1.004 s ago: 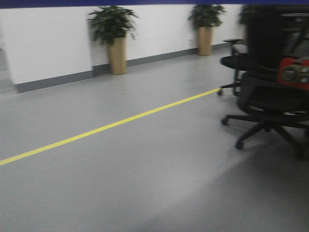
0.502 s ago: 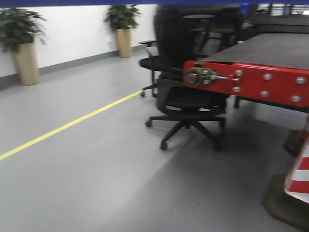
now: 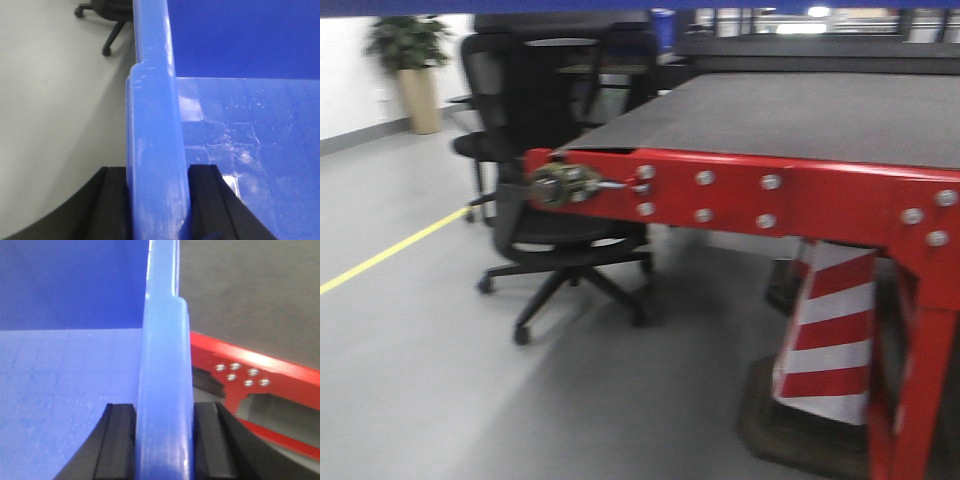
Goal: Move blue bin to conveyor side
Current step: 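Hold the bin with both grippers while driving to the red conveyor table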
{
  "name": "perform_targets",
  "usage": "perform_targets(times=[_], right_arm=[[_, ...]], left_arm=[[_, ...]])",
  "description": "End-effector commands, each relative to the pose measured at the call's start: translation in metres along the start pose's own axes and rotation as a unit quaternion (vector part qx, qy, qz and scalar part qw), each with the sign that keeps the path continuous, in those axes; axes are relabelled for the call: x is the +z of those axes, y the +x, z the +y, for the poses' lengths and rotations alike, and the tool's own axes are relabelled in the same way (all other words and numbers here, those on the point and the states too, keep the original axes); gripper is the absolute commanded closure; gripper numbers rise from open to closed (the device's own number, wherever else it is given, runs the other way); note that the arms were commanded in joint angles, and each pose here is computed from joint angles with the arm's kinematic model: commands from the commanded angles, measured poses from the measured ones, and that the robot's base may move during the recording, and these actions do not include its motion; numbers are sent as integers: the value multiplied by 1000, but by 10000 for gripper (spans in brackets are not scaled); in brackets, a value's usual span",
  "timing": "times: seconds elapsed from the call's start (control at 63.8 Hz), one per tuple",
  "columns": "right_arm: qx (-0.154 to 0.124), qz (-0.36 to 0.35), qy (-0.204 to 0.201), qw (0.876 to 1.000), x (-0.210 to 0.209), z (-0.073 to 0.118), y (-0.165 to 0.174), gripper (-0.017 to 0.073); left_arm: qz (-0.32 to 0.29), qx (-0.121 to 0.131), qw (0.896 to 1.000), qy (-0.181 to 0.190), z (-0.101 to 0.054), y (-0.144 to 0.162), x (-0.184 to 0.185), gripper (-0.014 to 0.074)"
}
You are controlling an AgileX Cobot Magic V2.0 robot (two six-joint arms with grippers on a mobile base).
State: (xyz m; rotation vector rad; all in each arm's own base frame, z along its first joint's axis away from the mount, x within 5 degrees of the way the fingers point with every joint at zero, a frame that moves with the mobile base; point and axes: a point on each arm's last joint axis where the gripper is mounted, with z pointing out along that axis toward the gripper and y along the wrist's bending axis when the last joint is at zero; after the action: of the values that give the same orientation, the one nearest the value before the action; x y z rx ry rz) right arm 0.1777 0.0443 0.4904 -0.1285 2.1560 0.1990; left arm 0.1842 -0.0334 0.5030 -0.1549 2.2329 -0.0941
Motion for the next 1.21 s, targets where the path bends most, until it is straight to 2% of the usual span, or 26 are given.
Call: perform_targets(times=[0.0, 1.192], right_arm=[[-10, -76, 7, 997, -13, -2, -12, 648], [-10, -77, 7, 997, -13, -2, -12, 648]], left_arm=[[-55, 8, 998, 5, 1, -8, -10, 613], [-54, 8, 999, 4, 1, -8, -9, 613]])
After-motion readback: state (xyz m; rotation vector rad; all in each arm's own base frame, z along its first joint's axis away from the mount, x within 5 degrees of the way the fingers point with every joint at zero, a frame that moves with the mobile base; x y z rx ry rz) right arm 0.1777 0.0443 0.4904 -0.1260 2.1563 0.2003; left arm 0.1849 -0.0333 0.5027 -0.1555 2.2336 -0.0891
